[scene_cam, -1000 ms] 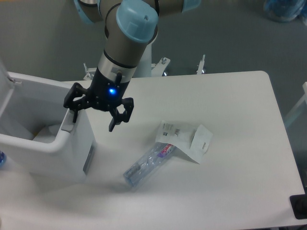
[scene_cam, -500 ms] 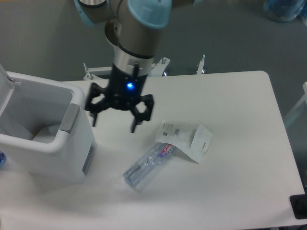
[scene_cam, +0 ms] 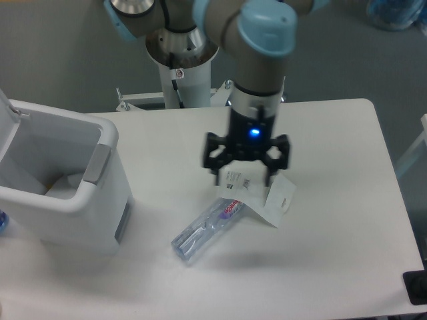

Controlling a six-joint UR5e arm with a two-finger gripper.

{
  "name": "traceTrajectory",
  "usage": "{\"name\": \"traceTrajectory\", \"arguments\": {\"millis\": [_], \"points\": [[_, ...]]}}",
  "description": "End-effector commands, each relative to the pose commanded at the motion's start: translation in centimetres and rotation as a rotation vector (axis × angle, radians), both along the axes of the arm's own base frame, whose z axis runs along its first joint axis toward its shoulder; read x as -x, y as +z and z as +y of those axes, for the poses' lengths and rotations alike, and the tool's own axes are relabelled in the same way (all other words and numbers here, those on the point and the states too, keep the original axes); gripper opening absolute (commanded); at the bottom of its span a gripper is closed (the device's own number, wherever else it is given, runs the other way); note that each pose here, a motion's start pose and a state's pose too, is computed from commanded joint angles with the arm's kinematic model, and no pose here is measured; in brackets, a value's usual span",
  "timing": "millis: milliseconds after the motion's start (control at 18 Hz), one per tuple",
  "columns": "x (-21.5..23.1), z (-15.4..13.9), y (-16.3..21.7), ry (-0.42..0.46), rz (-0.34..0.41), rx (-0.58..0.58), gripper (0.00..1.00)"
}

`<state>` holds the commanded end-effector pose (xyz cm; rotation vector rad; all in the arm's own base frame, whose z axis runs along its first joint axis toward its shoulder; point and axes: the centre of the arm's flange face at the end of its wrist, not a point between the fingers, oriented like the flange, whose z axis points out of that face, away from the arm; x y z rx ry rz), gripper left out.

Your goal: Open the trash can

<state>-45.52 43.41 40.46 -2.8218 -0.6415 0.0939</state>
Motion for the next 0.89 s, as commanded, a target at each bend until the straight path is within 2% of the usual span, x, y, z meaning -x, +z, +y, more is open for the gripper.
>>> {"name": "traceTrajectory", "arguments": {"millis": [167,278,556,722,889], "points": [[1.9,-0.7,-1.1,-0.049,0.01,0.025,1.0],[2.7,-0.7,-2.0,-0.149,0.03,0.062,1.0],[6.7,-3.6,-5.3,-0.407,0.062,0.122,1.0],[8.7,-4.8,-7.1,-0.472,0.079,0.146,1.0],[9.3,-5.5,-8.2,-0.485,0.079,0.218,1.0]]}}
